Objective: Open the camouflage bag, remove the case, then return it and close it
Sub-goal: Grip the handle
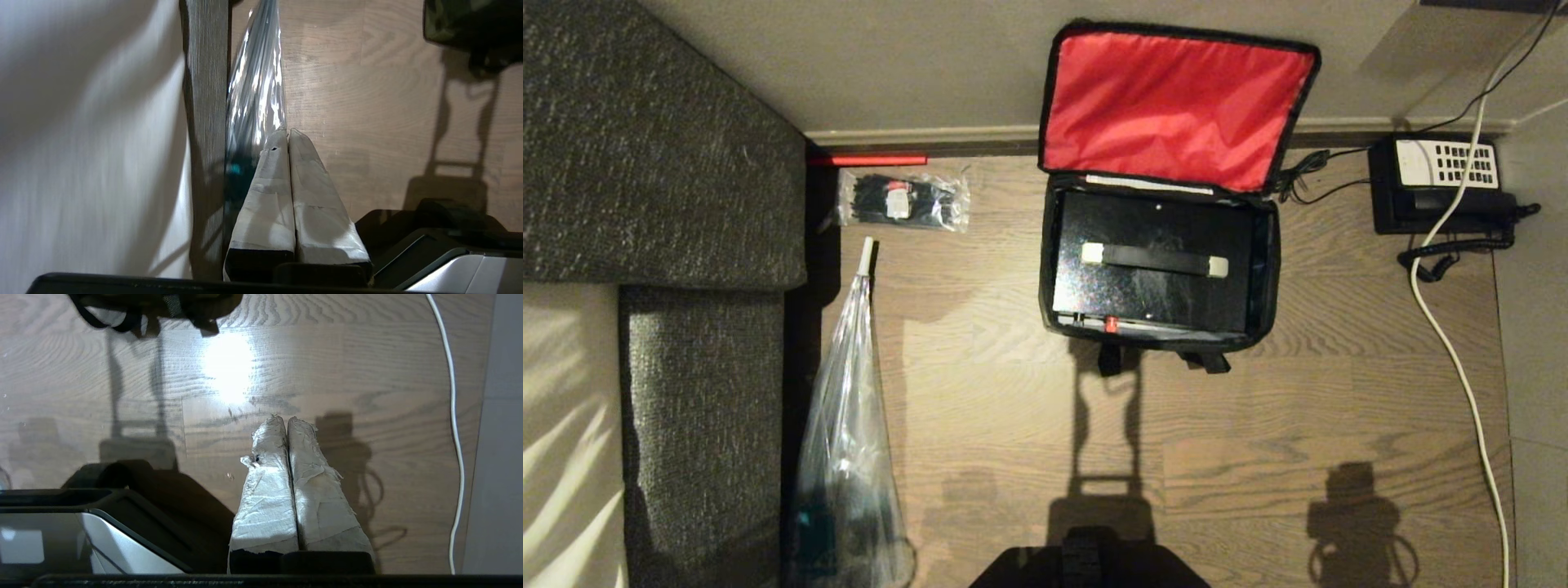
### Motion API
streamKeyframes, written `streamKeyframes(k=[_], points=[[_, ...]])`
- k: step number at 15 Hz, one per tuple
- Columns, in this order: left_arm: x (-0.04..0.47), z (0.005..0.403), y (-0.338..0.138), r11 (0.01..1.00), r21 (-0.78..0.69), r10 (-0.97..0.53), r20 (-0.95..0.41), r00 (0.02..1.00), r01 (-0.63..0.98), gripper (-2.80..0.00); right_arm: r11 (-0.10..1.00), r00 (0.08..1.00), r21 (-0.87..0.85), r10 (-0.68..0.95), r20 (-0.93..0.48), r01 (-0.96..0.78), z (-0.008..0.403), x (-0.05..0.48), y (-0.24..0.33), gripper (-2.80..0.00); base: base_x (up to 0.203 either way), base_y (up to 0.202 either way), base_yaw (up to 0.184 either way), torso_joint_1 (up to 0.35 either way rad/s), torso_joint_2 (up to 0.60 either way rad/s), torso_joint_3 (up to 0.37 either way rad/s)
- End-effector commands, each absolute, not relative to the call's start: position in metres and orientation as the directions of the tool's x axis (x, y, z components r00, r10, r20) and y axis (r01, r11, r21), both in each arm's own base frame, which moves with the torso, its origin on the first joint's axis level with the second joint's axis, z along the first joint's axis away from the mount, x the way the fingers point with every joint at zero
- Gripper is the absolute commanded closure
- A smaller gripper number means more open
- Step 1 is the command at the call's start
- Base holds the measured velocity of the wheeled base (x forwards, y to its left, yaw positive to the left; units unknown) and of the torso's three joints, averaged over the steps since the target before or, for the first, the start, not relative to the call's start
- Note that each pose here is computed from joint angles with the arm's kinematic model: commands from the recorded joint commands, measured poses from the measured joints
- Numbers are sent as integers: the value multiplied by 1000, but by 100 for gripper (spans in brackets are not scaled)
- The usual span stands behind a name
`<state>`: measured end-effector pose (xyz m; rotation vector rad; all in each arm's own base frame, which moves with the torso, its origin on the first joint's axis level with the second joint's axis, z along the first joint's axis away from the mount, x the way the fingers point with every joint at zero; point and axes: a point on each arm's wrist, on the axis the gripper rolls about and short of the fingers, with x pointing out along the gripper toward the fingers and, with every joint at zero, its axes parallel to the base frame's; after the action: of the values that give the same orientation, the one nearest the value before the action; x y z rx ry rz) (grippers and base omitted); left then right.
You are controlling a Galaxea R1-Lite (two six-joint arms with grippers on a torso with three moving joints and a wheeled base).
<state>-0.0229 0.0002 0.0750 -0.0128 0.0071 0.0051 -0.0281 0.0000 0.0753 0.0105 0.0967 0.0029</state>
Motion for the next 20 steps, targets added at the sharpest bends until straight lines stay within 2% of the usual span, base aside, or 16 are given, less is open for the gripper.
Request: streamKeyframes(k=[1,12,15,18,20], points=[[-23,75,0,1000,-14,6,-5,1000,-6,0,1000,997,11,5,-75,-4,75,-30,0,0,-136,0,1,2,1,7],[-23,75,0,1000,-14,5,-5,1000,-5,0,1000,998,27,-11,-66,12,76,-30,0,0,0,0,0,0,0,0],[-23,75,0,1000,-14,5,-5,1000,-5,0,999,1000,39,-7,-17,7,101,-43,0,0,0,0,0,0,0,0],[-23,75,0,1000,-14,5,-5,1000,-5,0,998,984,46,43,-171,-36,124,-80,1,0,0,0,0,0,0,0],[-23,75,0,1000,-14,6,-6,1000,-6,0,996,971,57,79,-228,-67,124,-89,2,0,0,0,0,0,0,0]])
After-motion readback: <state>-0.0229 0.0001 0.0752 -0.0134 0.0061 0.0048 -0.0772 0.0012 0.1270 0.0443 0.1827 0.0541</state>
